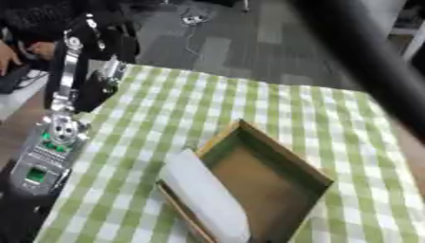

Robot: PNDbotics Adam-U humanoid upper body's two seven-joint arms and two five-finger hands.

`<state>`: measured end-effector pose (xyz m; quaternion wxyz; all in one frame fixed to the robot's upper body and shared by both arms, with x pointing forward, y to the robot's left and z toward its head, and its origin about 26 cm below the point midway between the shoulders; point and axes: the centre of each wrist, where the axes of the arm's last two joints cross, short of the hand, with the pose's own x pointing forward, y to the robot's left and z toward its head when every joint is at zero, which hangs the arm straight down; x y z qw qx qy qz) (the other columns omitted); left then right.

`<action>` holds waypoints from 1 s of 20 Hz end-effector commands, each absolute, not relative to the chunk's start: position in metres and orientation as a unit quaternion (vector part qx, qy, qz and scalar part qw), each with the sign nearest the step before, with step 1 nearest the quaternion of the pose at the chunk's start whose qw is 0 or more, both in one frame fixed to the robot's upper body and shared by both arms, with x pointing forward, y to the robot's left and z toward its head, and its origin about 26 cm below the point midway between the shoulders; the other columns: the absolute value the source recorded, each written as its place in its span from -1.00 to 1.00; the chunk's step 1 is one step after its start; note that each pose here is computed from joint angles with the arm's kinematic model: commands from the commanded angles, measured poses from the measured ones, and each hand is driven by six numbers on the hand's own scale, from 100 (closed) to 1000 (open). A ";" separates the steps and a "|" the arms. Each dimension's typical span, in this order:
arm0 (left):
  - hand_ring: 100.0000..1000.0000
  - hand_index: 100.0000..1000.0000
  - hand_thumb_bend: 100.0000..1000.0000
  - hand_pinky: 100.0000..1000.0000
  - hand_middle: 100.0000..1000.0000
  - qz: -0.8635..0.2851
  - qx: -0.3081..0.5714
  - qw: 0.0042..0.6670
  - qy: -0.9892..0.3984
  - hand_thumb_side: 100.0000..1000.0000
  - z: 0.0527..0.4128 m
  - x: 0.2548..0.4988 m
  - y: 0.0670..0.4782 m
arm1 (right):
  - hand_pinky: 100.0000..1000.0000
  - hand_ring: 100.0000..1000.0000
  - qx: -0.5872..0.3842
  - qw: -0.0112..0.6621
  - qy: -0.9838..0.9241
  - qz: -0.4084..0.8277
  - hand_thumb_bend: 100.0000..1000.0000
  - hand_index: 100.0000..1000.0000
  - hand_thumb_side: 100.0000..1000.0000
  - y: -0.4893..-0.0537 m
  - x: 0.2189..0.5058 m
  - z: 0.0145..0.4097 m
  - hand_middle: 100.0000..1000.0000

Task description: Pick up objects on the table and place them in the box.

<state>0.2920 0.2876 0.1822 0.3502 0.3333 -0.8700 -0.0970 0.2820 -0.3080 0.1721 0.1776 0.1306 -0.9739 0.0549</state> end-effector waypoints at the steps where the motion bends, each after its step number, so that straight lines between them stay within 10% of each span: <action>1: 0.15 0.42 -0.37 -0.25 0.33 -0.101 0.333 0.335 -0.876 0.58 0.190 0.290 0.288 | -0.41 -0.14 0.130 0.167 -0.975 0.071 -0.79 0.43 1.00 -0.310 0.281 0.181 -0.11; 20: 0.15 0.43 -0.40 -0.25 0.33 -0.109 0.328 0.340 -0.874 0.60 0.184 0.288 0.288 | -0.42 -0.14 0.135 0.167 -0.974 0.076 -0.80 0.43 1.00 -0.306 0.283 0.181 -0.11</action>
